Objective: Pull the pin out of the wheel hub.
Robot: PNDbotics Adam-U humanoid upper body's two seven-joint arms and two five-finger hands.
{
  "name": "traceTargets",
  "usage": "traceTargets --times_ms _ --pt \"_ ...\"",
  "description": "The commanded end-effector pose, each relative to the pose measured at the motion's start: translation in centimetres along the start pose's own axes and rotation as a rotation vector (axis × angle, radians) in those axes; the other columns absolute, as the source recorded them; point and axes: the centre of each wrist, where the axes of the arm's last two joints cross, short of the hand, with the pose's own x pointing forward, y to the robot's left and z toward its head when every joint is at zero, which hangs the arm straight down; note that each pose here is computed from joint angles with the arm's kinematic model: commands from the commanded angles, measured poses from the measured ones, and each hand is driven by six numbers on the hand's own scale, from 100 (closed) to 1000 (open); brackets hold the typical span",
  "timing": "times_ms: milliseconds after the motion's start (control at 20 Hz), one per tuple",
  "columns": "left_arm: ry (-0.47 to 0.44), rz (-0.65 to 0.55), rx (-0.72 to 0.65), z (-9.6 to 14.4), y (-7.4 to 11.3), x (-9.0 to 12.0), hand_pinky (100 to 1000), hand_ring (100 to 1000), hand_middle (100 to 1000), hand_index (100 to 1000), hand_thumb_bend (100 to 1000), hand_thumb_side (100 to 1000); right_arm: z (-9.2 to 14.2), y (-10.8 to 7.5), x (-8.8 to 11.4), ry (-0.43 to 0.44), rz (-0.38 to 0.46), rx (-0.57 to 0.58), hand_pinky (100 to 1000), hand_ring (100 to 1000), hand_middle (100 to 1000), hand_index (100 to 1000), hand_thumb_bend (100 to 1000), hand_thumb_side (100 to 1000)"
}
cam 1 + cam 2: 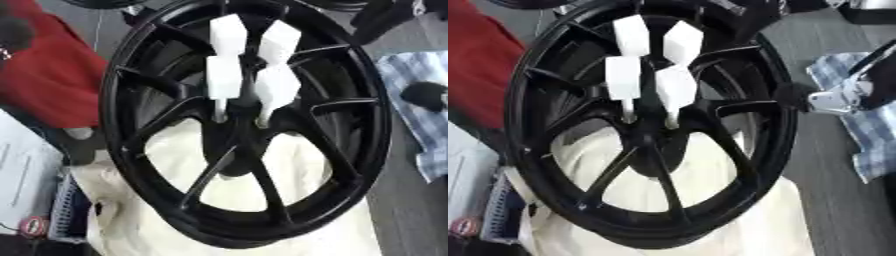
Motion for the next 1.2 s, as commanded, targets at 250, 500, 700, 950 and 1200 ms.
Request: traceTargets --times_ms 250,500,700,950,1200 --pt "-0.024 -0.008 0.001 -0.4 0.3 0.7 824 723 631 789 100 675 -1.1 -0.7 0.8 0.009 -0.063 0.030 854 832 788 880 210 543" --pt "-0.013 -0.003 0.006 -0.3 0.3 0.5 824 723 632 788 100 672 -3.0 -0.3 1.1 0.001 -0.178 0.034 866 884 814 892 175 551" --pt "-0.006 -0.005 0.015 -0.2 0.5 0.4 823 724 631 787 100 671 -4.2 -0.3 1.5 0.018 -0.218 0.018 875 902 812 884 172 549" --pt "-0.002 -0.013 0.025 -0.2 0.7 0.3 823 724 627 786 100 672 -5.5 0.0 1.8 0.036 -0.252 0.042 877 904 815 884 181 564" --pt "-0.003 -0.016 0.034 -0.3 0.7 0.4 822 725 627 786 100 672 -6.2 0.1 2.1 0.048 -0.249 0.058 877 904 814 883 192 576"
